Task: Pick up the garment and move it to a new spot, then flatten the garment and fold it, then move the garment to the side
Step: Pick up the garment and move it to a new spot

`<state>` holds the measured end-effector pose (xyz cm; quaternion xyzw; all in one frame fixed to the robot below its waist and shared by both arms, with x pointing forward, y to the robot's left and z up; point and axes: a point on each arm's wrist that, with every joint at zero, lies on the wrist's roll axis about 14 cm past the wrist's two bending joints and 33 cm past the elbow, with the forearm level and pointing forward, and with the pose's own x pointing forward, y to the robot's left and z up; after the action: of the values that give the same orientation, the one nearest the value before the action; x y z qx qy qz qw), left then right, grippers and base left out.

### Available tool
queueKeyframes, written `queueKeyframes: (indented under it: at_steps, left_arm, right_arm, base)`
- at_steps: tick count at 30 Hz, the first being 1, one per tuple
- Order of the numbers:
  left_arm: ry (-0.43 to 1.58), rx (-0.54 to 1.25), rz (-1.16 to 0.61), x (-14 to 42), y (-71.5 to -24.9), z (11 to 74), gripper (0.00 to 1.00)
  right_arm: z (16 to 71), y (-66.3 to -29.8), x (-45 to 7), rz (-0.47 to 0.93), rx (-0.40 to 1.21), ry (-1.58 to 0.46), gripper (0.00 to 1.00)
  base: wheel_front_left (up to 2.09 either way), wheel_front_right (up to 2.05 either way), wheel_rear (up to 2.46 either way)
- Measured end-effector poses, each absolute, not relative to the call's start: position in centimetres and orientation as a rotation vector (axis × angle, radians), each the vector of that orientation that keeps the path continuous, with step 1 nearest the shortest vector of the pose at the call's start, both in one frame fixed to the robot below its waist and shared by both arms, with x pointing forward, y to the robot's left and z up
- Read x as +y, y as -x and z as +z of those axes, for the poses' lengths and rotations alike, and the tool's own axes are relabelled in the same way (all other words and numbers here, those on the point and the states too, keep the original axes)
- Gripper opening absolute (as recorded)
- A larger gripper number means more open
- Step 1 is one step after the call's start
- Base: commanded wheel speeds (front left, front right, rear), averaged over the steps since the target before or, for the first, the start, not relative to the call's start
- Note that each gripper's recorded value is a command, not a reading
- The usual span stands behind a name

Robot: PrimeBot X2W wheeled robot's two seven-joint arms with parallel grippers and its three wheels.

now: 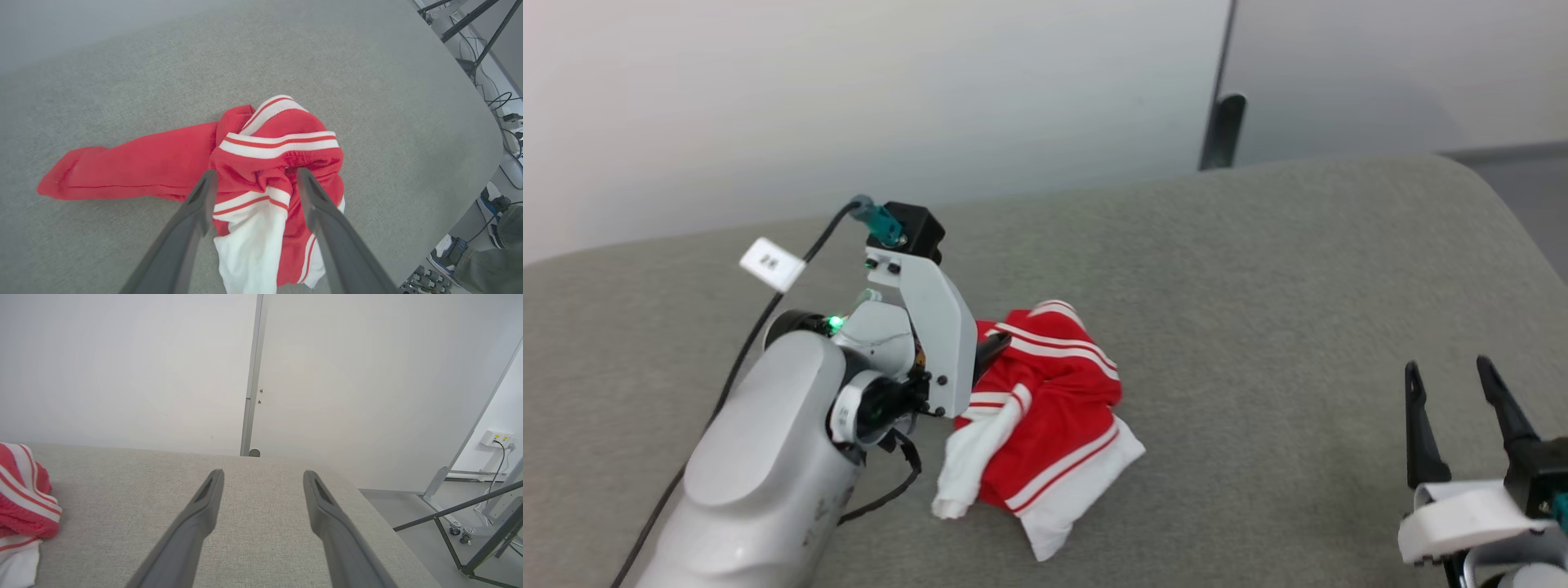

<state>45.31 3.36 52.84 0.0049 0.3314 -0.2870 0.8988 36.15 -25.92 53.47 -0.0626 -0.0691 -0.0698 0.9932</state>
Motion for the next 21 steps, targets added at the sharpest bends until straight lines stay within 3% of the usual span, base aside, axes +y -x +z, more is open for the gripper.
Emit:
queueKeyframes:
  at_steps: [12, 21]
  left_arm:
    - [0.157, 0.221, -0.464, 10.2, -44.6, 59.0, 1.0]
    - [0.211, 0.01, -0.305, 16.3, -42.2, 58.8, 1.0]
  right_arm:
    - [53.8, -36.9, -21.7, -0.007, -0.16, 0.116, 1.0]
    - [53.8, -37.2, -19.4, 0.061, -0.164, 0.112, 1.0]
  base:
    - [0.0, 0.0, 0.0]
    - [0.0, 0.0, 0.0]
